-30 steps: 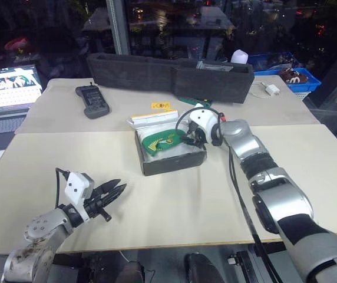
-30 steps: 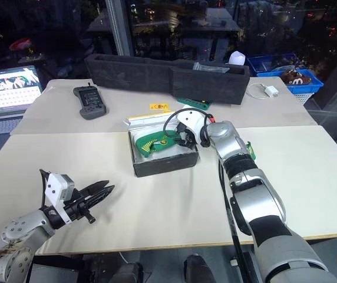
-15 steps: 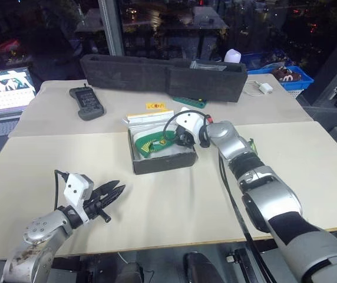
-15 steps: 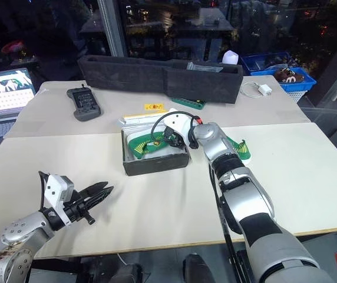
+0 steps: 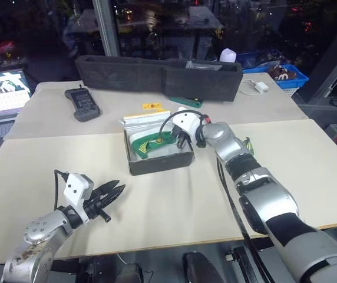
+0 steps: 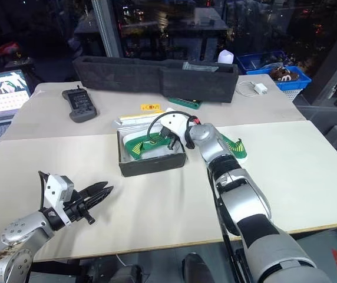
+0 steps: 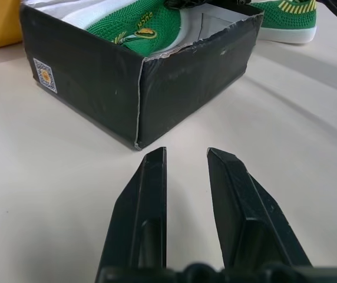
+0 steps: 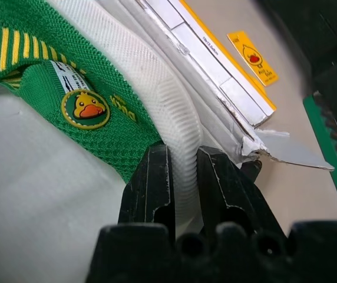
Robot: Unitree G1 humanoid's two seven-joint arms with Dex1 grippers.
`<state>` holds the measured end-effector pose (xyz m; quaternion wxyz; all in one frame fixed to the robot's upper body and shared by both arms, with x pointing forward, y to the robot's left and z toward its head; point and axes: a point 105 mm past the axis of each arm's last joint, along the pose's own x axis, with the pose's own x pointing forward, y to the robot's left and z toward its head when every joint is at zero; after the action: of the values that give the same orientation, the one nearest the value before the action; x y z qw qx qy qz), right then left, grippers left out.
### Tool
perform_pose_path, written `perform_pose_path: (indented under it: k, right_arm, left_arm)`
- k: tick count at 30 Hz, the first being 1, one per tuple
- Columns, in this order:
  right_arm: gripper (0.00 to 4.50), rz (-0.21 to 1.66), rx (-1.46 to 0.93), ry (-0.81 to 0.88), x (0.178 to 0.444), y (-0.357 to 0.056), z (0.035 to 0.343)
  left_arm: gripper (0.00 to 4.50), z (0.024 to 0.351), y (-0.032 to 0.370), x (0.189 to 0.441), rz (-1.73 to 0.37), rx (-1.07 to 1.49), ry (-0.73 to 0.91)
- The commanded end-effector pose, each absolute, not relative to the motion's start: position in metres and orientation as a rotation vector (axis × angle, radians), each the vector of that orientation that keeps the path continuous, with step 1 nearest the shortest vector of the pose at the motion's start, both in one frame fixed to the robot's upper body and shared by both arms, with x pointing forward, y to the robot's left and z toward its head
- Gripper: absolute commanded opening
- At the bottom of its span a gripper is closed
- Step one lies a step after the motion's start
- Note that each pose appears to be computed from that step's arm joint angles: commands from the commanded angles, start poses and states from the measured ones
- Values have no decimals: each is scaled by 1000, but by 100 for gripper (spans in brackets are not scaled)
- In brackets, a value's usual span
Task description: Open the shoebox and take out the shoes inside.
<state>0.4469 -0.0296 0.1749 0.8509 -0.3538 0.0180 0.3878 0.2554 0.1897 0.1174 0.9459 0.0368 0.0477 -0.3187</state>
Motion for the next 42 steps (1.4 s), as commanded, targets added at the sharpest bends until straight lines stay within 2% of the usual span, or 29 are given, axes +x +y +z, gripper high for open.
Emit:
perform_pose_path:
  k: [1,5,14,17,21,27,30,36,42]
  right_arm:
    - [23,897,-600,-123,431,-10,232]
    - [23,956,-471,-150,414,-19,263]
    - [23,873,-347,-83,415,-43,271]
    - [23,829,-264,-56,413,-62,282]
    - [23,723,-87,109,396,-120,278]
    - [23,647,34,308,360,-172,255]
    - [23,583,164,483,338,-201,227]
    - [23,433,243,637,326,-236,180]
    - [23,326,245,730,336,-251,149]
  left_arm:
    - [114,130,189,254,-660,101,56]
    - [114,131,189,254,-664,101,59]
    - [114,130,187,256,-681,104,62]
    - [114,130,186,256,-683,103,61]
    - [114,129,187,256,-682,102,63]
    - [114,124,184,253,-690,89,72]
    - [114,122,181,252,-710,79,79]
    - [114,118,175,251,-734,63,89]
    - [114,118,170,255,-753,61,88]
